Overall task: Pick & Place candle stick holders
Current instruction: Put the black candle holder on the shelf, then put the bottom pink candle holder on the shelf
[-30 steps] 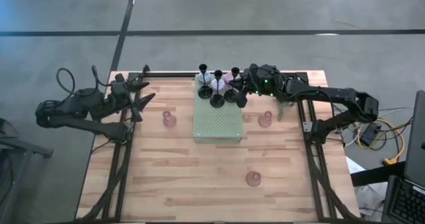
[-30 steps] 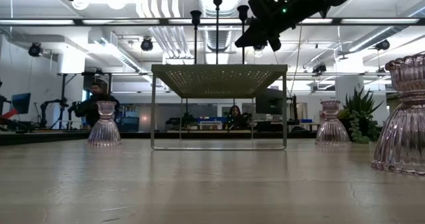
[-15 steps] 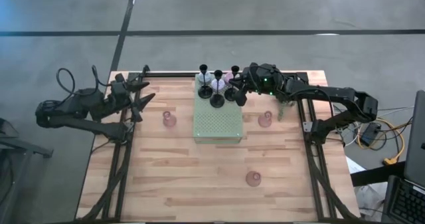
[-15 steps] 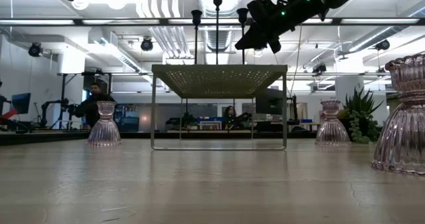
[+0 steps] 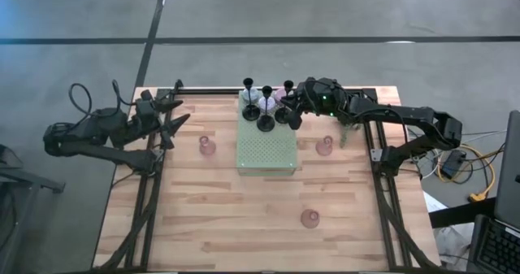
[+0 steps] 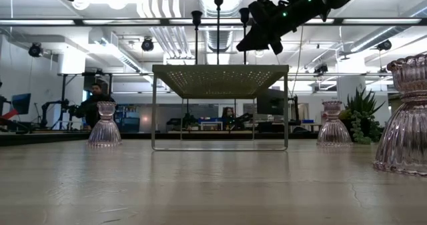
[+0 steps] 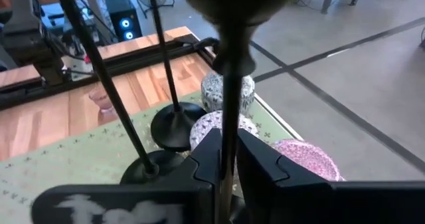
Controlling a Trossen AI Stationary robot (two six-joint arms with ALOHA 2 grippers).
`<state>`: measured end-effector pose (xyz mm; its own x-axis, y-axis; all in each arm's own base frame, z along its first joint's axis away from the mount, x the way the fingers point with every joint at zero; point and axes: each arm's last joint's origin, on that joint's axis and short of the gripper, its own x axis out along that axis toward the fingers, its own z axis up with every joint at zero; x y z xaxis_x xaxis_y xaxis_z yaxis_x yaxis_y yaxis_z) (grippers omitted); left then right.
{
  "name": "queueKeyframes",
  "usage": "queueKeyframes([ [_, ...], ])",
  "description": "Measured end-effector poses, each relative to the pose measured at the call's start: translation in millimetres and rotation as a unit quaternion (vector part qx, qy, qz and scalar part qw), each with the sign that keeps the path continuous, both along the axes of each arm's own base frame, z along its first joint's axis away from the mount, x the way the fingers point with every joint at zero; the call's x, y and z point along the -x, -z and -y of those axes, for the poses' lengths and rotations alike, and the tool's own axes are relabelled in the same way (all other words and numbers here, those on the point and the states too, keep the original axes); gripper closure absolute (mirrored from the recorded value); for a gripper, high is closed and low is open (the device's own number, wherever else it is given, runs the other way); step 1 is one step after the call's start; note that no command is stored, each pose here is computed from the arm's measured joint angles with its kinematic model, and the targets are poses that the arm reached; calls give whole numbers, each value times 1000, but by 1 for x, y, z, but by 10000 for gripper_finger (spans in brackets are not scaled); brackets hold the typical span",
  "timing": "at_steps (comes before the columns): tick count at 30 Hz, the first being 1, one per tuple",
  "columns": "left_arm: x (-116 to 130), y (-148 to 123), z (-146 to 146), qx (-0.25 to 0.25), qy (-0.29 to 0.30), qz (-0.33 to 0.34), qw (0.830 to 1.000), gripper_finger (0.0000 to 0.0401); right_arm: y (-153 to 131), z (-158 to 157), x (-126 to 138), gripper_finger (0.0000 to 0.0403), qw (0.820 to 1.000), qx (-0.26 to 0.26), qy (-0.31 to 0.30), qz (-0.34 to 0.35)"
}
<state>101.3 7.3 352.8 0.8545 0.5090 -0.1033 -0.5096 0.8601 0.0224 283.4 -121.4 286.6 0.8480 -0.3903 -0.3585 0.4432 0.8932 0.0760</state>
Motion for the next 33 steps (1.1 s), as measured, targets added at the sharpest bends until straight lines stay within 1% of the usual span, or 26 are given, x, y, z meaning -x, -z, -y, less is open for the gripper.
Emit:
queueKeyframes([
  [6,0,-1,0,1,0,2,1000,153,-2,0,1,339,1000,-17,9,12],
  [13,0,-1,0,2,0,4,1000,153,-2,0,1,287,998,-46,21,26],
  [19,0,-1,0,2,0,5,1000,153,-5,-1,3,242,998,-43,21,30],
  [22,-1,-1,0,2,0,4,1000,153,-7,-1,6,224,998,-41,30,25],
  [28,0,-2,0,2,0,6,1000,153,-16,-5,22,209,998,-48,40,10],
  [33,0,-3,0,0,1,9,1000,153,-31,-16,47,213,998,-54,40,-1],
])
